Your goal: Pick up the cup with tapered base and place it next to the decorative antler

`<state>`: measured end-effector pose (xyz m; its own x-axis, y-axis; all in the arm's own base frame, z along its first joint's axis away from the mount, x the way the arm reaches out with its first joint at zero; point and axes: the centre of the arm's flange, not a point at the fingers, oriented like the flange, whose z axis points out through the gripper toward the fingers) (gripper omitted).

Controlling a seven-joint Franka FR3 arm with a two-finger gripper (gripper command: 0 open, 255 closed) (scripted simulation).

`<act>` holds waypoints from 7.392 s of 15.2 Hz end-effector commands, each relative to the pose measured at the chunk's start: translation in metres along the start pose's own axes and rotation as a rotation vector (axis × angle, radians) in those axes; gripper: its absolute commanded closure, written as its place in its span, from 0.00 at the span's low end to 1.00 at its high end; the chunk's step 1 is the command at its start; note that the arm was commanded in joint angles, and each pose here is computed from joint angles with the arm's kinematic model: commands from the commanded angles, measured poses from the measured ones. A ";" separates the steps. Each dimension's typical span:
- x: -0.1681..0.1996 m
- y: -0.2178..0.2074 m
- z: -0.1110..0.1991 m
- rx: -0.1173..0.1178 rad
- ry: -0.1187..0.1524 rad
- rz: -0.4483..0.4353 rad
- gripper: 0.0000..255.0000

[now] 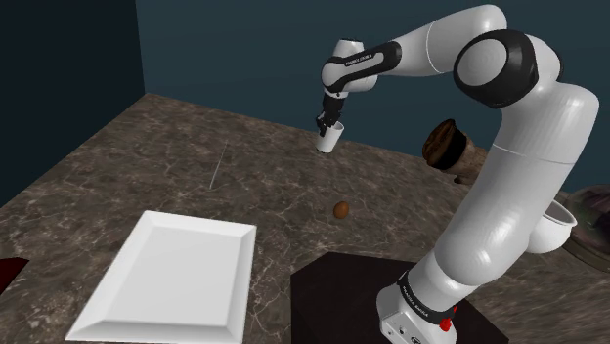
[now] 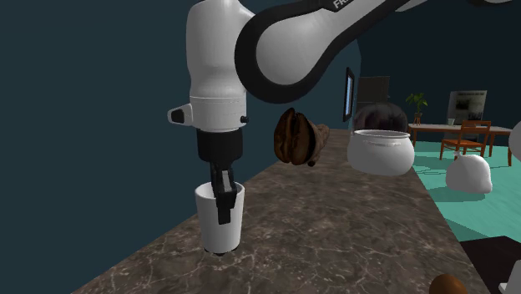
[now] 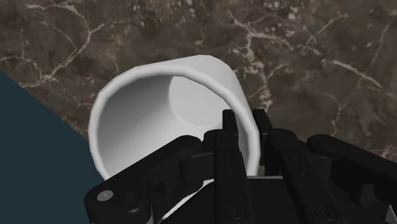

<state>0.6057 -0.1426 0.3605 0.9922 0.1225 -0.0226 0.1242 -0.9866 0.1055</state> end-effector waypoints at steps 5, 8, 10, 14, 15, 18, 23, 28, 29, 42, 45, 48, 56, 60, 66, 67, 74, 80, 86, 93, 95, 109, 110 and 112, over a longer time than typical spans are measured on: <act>0.000 0.000 0.000 0.000 0.000 0.000 1.00; 0.000 0.001 -0.011 0.000 0.000 0.000 1.00; 0.000 0.002 -0.021 0.000 0.000 0.000 1.00; -0.001 0.004 -0.042 0.000 0.000 0.000 1.00; -0.001 0.005 -0.047 0.000 0.000 0.000 1.00; -0.001 0.007 -0.063 0.000 0.000 0.000 1.00; -0.002 0.010 -0.089 0.000 0.000 0.000 1.00; -0.003 0.012 -0.116 0.000 0.000 0.000 1.00; -0.003 0.013 -0.121 0.000 0.000 0.000 1.00; -0.004 0.020 -0.189 0.000 0.000 0.000 1.00; -0.005 0.022 -0.205 0.000 0.000 0.000 1.00; -0.005 0.023 -0.221 0.000 0.000 0.000 1.00; -0.006 0.028 -0.263 0.000 0.000 0.000 1.00; -0.006 0.030 -0.284 0.000 0.000 0.000 1.00; -0.007 0.033 -0.315 0.000 0.000 0.000 1.00; -0.007 0.034 -0.320 0.000 0.000 0.000 1.00; -0.029 0.052 -0.342 0.000 0.000 0.000 1.00; -0.092 0.099 -0.336 0.000 0.000 0.000 1.00; -0.156 0.146 -0.330 0.000 0.000 0.000 1.00; -0.230 0.201 -0.322 0.000 0.000 0.000 1.00; -0.251 0.217 -0.320 0.000 0.000 0.000 1.00; -0.399 0.326 -0.305 0.000 0.000 0.000 1.00; -0.410 0.334 -0.304 0.000 0.000 0.000 1.00; -0.431 0.350 -0.302 0.000 0.000 0.000 1.00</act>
<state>0.2341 -0.4971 0.7082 0.9925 0.1204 -0.0223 0.1221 -0.9870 0.1046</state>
